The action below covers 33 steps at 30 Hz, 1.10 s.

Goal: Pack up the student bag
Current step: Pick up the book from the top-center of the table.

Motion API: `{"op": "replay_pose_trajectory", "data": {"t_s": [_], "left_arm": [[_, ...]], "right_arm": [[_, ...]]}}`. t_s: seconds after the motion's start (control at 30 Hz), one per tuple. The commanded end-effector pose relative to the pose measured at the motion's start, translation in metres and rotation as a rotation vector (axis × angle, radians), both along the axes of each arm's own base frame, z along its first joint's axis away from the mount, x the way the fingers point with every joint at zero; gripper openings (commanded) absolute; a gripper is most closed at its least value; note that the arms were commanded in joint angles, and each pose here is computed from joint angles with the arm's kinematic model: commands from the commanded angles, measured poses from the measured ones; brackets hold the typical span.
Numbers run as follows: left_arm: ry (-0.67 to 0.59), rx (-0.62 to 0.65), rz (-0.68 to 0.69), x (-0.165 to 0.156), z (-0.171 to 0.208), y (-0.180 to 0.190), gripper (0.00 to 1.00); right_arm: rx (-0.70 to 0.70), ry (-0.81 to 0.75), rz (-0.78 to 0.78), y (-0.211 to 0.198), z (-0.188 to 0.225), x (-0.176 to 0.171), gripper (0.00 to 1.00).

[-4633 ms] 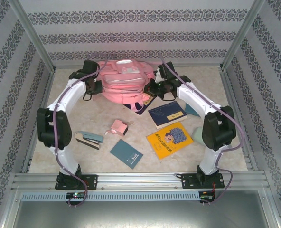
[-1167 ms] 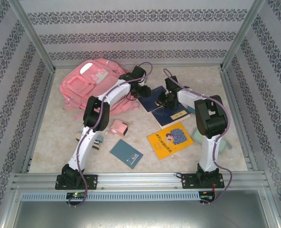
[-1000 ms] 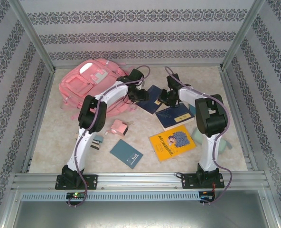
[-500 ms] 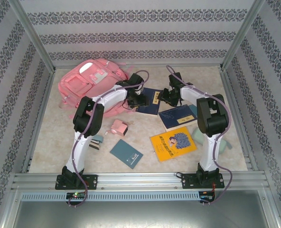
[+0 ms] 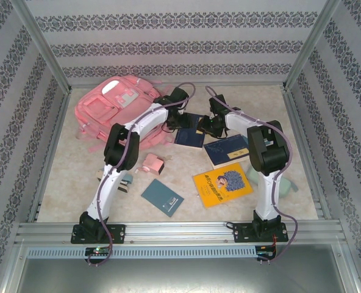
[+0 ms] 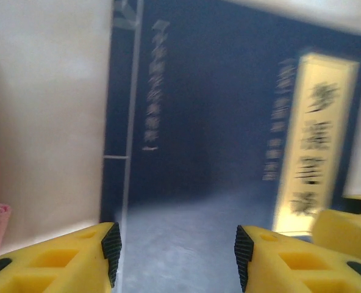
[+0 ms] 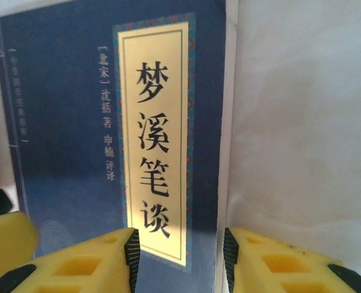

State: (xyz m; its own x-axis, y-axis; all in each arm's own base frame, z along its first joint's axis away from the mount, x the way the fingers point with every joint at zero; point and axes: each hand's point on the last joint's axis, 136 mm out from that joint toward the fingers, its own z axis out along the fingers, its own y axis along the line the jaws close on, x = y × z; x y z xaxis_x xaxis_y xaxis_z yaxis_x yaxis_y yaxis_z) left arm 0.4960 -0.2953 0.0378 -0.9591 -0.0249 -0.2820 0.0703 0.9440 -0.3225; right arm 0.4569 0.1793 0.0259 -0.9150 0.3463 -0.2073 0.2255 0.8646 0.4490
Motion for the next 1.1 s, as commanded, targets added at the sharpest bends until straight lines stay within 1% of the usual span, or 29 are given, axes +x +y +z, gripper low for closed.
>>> {"op": "replay_pose_trajectory", "data": {"t_s": [0.0,0.27,0.43,0.6,0.73,0.87,0.97,1.07], "left_arm": [[0.062,0.113,0.018,-0.011,-0.014,0.027,0.55],[0.036,0.169,0.055,-0.01,-0.011,0.04,0.55],[-0.04,0.142,0.077,-0.006,0.008,0.043,0.55],[-0.063,0.131,0.083,-0.004,0.014,0.043,0.55],[-0.072,0.144,0.103,-0.003,0.015,0.049,0.55],[-0.148,0.097,0.128,0.001,0.033,0.05,0.55],[-0.169,0.076,0.139,0.002,0.04,0.052,0.55],[-0.173,0.086,0.145,0.002,0.042,0.055,0.55]], "right_arm": [[-0.03,0.027,-0.004,-0.002,-0.01,-0.001,0.42],[-0.029,0.049,0.02,0.008,-0.021,-0.005,0.38],[-0.032,0.045,0.035,0.011,-0.02,-0.004,0.37],[-0.032,0.042,0.043,0.013,-0.02,-0.003,0.36],[-0.007,0.017,0.066,0.021,-0.011,-0.001,0.36],[0.036,-0.025,0.087,0.031,0.002,0.003,0.38],[0.042,-0.052,0.097,0.036,0.01,0.005,0.38],[0.049,-0.065,0.109,0.043,0.015,0.007,0.39]]}}
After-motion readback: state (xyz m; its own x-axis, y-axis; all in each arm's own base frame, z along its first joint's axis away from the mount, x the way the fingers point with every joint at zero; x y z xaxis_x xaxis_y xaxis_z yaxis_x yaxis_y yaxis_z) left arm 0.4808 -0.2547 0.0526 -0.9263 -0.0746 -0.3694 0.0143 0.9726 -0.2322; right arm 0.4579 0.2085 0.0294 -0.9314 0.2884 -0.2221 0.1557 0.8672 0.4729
